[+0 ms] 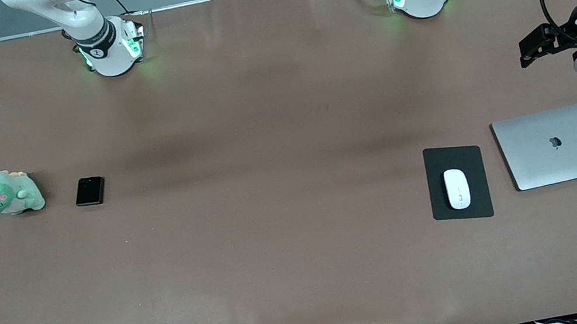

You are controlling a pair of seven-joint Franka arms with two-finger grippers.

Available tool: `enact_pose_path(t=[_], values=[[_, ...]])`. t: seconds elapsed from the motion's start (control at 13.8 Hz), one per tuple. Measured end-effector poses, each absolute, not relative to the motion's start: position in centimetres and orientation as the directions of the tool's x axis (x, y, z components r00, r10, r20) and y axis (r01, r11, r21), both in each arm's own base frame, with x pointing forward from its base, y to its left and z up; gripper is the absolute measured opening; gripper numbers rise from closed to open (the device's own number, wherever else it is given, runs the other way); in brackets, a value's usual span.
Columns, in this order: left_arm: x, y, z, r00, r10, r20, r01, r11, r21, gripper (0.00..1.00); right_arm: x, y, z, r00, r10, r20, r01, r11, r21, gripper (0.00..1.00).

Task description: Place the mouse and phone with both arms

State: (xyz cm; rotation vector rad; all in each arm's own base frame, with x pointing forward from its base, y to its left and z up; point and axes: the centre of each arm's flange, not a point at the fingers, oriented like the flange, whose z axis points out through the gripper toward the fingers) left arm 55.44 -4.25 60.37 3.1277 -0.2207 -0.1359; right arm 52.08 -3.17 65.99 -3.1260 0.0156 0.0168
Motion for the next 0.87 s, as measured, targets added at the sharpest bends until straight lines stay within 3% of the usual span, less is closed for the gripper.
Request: enact_pose_path(t=[0.87], values=[[55.5, -4.2, 60.3, 0.986, -0.140, -0.087, -0.140, -0.990, 0.009, 1.00, 52.5, -4.1, 65.4, 1.000, -0.025, -0.008, -0.025, -0.999, -0.022, 1.00]])
